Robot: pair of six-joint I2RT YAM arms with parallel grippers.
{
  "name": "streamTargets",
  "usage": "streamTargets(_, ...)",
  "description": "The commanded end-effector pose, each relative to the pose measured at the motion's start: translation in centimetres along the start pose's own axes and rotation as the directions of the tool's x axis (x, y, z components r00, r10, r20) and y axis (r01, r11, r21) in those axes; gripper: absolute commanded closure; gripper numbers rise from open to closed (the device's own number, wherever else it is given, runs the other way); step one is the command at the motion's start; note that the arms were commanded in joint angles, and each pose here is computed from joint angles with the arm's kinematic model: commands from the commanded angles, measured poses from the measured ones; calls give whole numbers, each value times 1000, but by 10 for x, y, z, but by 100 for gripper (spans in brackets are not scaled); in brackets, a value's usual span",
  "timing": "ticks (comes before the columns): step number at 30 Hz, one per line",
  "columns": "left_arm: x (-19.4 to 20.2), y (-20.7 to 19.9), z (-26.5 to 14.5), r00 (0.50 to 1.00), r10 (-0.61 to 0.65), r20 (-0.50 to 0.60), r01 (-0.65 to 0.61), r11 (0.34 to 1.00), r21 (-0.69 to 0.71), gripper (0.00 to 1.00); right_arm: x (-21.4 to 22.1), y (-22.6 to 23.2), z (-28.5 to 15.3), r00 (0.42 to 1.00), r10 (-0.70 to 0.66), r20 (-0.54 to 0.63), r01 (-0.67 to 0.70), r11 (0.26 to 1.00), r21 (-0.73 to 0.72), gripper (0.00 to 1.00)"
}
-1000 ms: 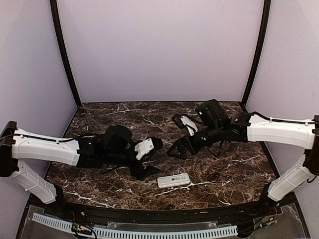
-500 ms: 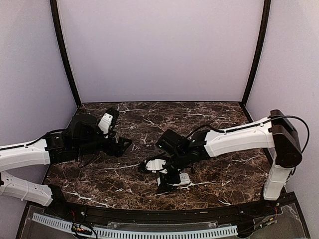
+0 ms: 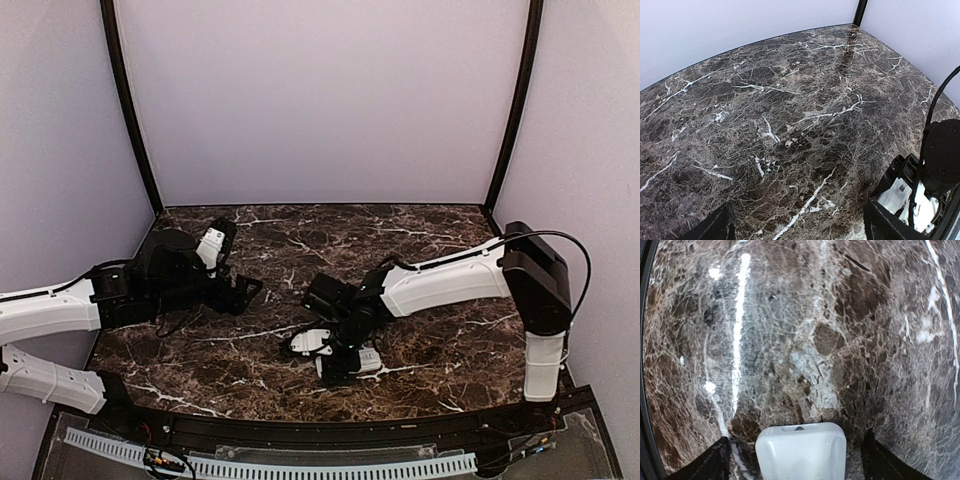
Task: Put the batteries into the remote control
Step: Pick up the remote control from the center of the board, then pass from the right arm to the left
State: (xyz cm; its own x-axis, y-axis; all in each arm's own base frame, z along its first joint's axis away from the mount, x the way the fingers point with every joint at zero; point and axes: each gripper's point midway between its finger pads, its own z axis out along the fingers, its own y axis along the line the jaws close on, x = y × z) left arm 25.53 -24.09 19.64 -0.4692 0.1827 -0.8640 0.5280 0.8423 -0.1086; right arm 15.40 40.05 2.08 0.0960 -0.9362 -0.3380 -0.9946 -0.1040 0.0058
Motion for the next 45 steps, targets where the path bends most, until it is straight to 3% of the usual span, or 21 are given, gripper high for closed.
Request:
streamTargets(1, 5, 1, -1, 1000, 3, -17, -3, 1000, 5, 12, 26, 1, 10, 990, 45, -135, -47, 999, -13, 25)
streamTargets(5, 4, -1, -2, 1000, 9, -14, -9, 1000, 13, 13, 28, -4, 6, 986, 38, -164, -35, 999, 17, 35)
streamTargets(9, 3, -2, -2, 1000, 15, -9, -15, 1000, 17, 13, 29, -5, 2, 980, 24, -196, -17, 999, 37, 38)
streamTargets(12, 3, -2, -2, 1000, 16, -6, -16, 1000, 21, 13, 27, -2, 2, 979, 17, -205, -10, 999, 37, 53)
streamTargets(15, 2, -3, -1, 1000, 20, -4, -19, 999, 25, 14, 22, 3, 1, 982, 11, -190, -7, 1000, 24, 60)
streamTargets(22, -4, -5, -6, 999, 25, 34, -27, 999, 44, 14, -12, 1, -23, 999, 27, -40, -26, 999, 37, 68)
streamTargets(27, -16, -8, -16, 994, 30, 103, -37, 997, 67, 17, -49, -14, -78, 974, 100, 204, -112, 993, 47, 70)
streamTargets(30, -33, -20, -31, 981, 38, 193, -66, 988, 139, 19, -77, -29, -132, 884, 159, 439, -186, 982, 17, 72)
streamTargets(33, -47, -39, -51, 956, 39, 291, -117, 960, 255, 20, -98, -34, -190, 740, 179, 648, -203, 978, -39, 73)
streamTargets(36, -60, -71, -75, 917, 37, 398, -214, 885, 412, 20, -113, -27, -241, 586, 143, 798, -154, 986, -63, 72)
streamTargets(41, -72, -113, -93, 894, 50, 446, -330, 745, 580, 17, -135, -7, -305, 364, 89, 927, -38, 996, -81, 73)
streamTargets(45, -86, -132, -100, 885, 39, 465, -368, 671, 644, 11, -145, 5, -336, 259, 82, 962, 42, 994, -96, 73)
